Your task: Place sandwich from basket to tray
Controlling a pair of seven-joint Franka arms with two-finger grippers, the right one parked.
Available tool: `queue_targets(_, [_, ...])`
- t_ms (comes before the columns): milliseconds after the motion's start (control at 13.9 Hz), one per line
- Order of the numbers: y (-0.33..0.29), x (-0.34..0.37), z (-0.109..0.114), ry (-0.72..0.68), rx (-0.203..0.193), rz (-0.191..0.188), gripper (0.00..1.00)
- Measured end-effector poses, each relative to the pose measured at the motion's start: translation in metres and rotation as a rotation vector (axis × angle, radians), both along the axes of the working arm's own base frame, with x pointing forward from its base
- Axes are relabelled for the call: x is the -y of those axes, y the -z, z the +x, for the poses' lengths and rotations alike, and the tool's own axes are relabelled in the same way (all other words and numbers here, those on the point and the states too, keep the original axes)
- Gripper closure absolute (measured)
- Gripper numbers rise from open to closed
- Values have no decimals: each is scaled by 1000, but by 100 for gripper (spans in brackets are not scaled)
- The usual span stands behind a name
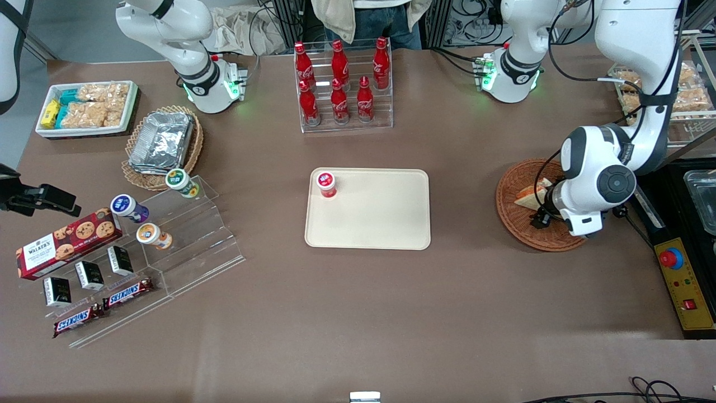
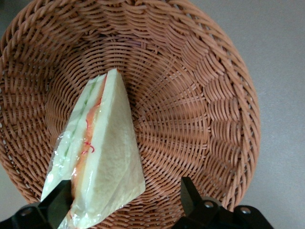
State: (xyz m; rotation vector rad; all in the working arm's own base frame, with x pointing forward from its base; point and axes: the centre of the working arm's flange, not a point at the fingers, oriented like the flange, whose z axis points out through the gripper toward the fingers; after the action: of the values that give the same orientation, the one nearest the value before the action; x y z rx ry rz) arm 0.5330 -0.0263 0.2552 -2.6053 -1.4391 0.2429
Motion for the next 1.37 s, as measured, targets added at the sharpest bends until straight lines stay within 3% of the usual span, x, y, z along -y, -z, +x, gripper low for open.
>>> queue_targets(216, [-46,4,21,2,16,0,0])
queue_targets(505, [-180,22,47,20,16,-1,0])
queue_targets(722, [-238,23,39,24,73,-8,0])
queue_targets(866, [-248,22,31,27,81,-10,0])
queue_targets(1155, [-215,15,10,29,108,-17,0])
queue_targets(1371, [-193,10,-5,24,106,-19,0])
